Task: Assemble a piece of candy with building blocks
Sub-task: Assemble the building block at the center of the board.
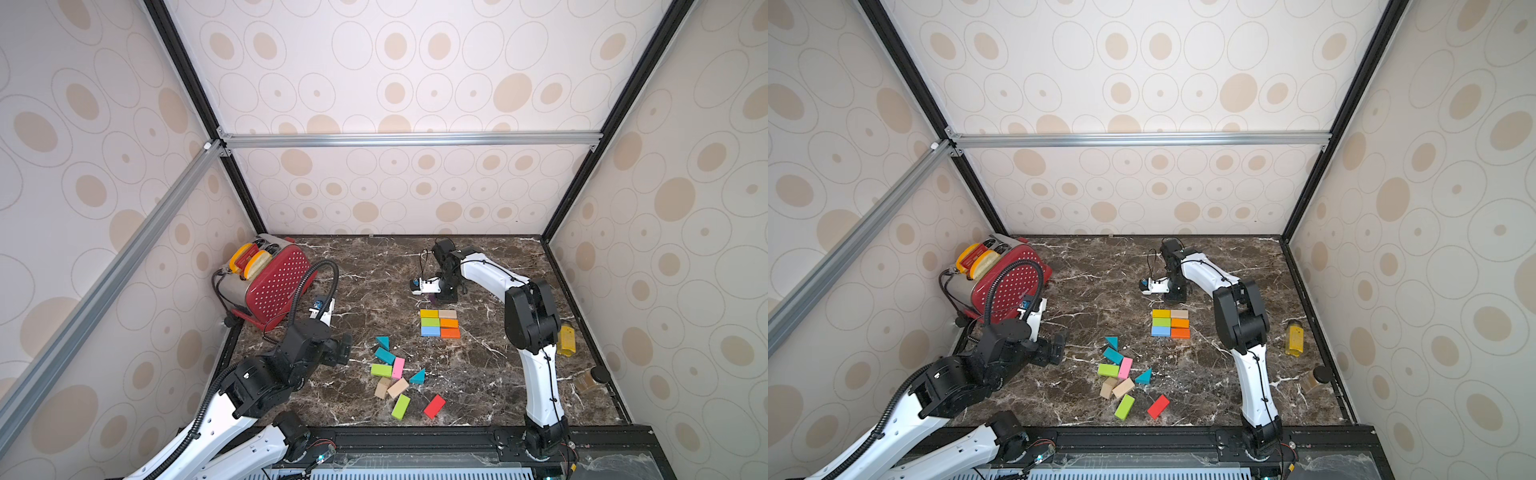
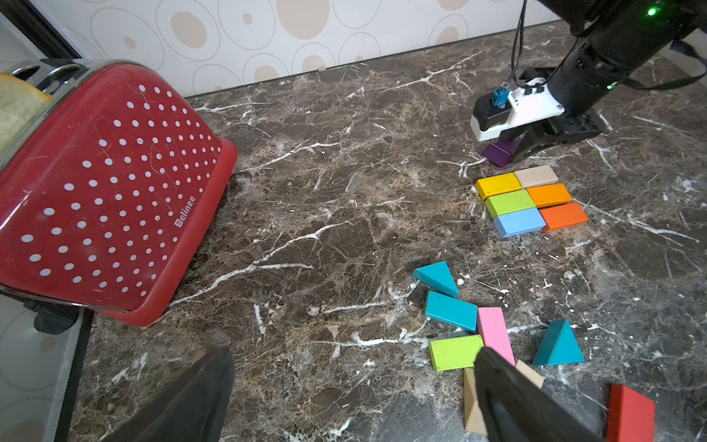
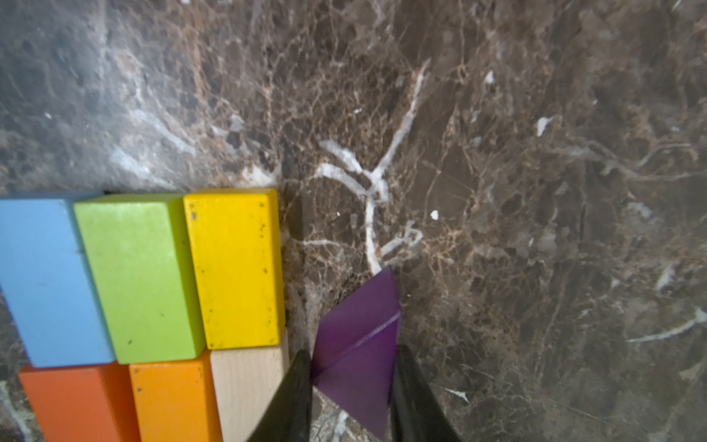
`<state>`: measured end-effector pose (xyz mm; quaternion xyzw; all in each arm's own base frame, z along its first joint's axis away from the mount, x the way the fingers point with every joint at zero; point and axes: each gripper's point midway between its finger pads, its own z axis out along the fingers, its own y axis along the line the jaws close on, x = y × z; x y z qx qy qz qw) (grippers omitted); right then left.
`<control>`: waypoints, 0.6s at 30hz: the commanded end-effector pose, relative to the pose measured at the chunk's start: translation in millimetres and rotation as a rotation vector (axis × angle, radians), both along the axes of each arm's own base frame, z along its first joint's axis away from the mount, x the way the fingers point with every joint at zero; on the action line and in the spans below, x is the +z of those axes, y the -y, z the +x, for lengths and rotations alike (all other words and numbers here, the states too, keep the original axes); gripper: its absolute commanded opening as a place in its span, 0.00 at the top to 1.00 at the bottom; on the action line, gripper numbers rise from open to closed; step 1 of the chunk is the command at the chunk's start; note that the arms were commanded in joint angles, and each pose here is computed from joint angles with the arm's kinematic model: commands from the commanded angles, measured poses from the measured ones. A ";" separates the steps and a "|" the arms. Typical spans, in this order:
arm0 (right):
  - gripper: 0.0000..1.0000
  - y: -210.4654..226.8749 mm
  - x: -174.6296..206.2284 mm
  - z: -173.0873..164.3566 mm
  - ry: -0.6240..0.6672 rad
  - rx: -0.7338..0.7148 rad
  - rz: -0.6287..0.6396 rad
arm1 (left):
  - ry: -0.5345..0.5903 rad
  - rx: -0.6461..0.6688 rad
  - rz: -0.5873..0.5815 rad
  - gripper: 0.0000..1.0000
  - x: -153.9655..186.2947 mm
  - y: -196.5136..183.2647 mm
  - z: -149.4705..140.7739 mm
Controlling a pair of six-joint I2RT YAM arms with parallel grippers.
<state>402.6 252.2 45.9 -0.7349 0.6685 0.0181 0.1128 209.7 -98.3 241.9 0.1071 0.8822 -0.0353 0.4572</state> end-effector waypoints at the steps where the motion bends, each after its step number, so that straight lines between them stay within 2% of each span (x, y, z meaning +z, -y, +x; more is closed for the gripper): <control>1: 0.75 1.1 -11.7 -13.8 -0.057 0.021 -0.018 | 0.008 0.003 -0.004 0.01 2.8 -0.5 1.2; 6: 0.66 3.8 -12.7 -11.3 -0.043 0.011 -0.032 | 0.009 0.003 -0.005 0.01 2.9 -0.5 1.3; 18: 0.57 -4.3 4.6 -8.0 -0.016 -0.004 0.020 | 0.015 0.009 -0.002 0.01 4.1 -2.3 1.3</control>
